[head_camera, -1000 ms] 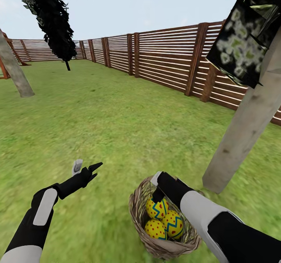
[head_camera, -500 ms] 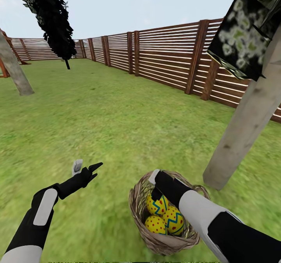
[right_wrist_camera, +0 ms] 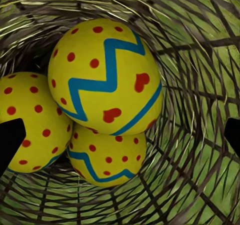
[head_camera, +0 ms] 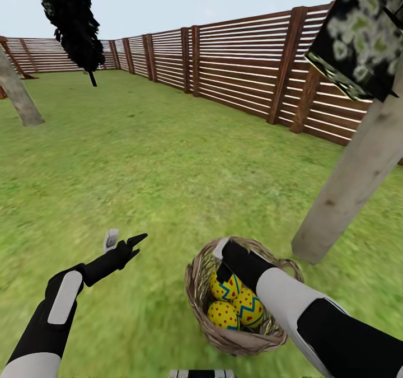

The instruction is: Take the three Easter eggs out of the wicker basket on the lawn in the garden, then place them on the lawn next to a single tree (choose any tree) so that all three eggs are next to the same tree and none are left in the basket.

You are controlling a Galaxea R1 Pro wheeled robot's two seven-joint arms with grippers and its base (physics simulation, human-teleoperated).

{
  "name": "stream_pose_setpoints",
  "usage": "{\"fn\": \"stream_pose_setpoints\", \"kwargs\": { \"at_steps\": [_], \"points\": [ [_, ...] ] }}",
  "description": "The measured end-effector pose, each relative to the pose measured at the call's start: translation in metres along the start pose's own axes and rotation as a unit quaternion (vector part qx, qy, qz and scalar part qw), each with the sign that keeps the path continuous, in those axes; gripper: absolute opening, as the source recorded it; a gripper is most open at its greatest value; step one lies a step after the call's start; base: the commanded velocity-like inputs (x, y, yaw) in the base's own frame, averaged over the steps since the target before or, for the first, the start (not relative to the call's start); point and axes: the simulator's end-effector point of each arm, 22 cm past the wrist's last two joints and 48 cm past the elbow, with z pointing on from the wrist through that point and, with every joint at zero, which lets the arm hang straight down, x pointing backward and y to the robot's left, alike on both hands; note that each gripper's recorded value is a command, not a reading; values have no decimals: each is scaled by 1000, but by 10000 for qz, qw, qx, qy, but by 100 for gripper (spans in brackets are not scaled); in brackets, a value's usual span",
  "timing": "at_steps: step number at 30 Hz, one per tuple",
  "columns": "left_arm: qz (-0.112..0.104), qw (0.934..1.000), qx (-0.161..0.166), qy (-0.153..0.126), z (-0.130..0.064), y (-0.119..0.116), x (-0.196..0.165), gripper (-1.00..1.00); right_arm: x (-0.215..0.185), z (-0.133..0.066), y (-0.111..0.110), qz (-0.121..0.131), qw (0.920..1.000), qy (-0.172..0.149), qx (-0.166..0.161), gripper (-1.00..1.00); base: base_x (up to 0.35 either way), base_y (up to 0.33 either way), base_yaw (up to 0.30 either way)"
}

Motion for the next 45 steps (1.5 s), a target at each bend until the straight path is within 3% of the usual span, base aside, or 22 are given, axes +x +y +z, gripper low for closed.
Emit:
{"fn": "stream_pose_setpoints", "kwargs": {
  "at_steps": [16,33,40,43,45],
  "points": [
    [-184,9995,-226,147,11,36,15,100,9,31,8,16,9997,150,-170,100,0,0,0],
    [-385,9977,-470,306,20,74,32,100,5,59,16,9,9995,89,-291,100,0,0,0],
    [-464,9966,-577,372,23,90,40,100,-3,74,20,71,9991,-174,-389,100,0,0,0],
    [-501,9960,-618,400,24,97,44,100,-1,80,19,80,9993,-156,-316,100,0,0,0],
    [-523,9957,-646,419,25,101,46,100,0,85,11,80,9998,-143,-100,100,0,0,0]
  ]
}}
